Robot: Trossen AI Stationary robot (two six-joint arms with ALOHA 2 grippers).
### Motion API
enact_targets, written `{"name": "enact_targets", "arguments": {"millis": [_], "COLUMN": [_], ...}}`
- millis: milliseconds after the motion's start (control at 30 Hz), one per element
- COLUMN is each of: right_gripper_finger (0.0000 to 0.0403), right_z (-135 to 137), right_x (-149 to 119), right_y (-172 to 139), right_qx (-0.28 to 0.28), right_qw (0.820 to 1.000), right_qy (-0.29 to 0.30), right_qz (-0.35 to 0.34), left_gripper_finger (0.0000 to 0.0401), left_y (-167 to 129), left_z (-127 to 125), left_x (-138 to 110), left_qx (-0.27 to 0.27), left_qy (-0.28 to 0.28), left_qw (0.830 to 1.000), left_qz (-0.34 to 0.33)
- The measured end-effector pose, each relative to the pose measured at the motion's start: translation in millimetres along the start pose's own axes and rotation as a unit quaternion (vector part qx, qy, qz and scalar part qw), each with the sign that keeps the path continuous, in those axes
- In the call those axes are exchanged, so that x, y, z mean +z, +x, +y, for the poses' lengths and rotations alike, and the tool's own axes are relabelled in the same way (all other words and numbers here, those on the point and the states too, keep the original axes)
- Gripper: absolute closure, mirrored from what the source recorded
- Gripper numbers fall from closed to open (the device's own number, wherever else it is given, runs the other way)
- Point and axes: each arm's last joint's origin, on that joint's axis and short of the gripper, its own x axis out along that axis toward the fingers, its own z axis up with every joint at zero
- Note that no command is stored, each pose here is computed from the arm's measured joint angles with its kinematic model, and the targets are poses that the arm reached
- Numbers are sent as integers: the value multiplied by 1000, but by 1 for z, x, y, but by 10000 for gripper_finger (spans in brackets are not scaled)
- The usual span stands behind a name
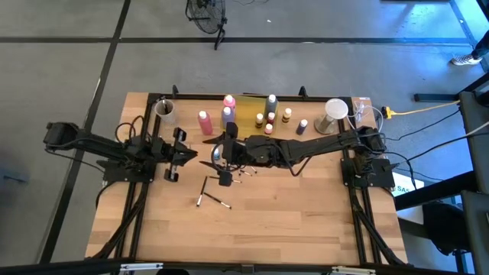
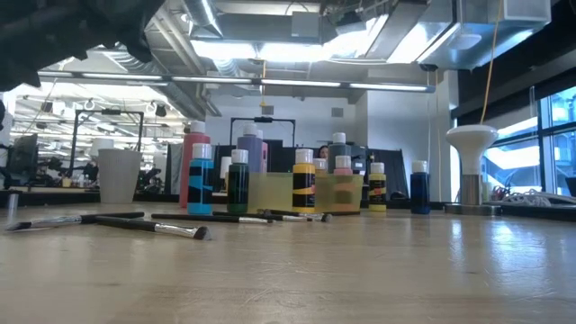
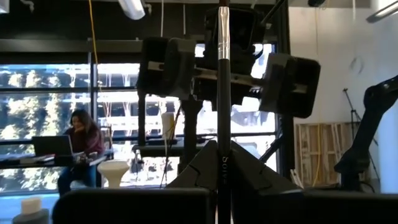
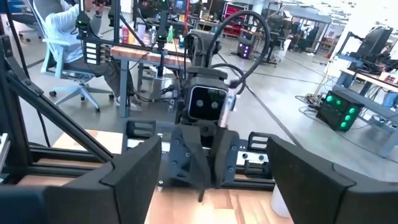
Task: Pick & Place Paint Supplies
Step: Put the silver paintbrush into the white cup
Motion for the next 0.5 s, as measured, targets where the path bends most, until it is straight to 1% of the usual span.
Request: {"name": "enact_targets", "arguments": {"millis": [133,333,500], "right_gripper_finger": [109,109,110], "right_z": [0,-1,-1], "right_x": [0,0,-1], "right_y": [0,0,0], "right_qx": [0,-1,-1], "right_qw": [1000,1000,1000], "right_qy": [-2,-11,-12], "right_qz": [0,-1,2], "left_gripper_finger": [393,393,393], "left_y": [4,19,30], "left_z": [-1,-1,-2], "left_x": [-2,-8,-8], "left_qx": [-3,-4,-18], "left_qy": [-2,-1,7], "left_qw": [1000,1000,1000], "left_qz": [-12,12,14]}}
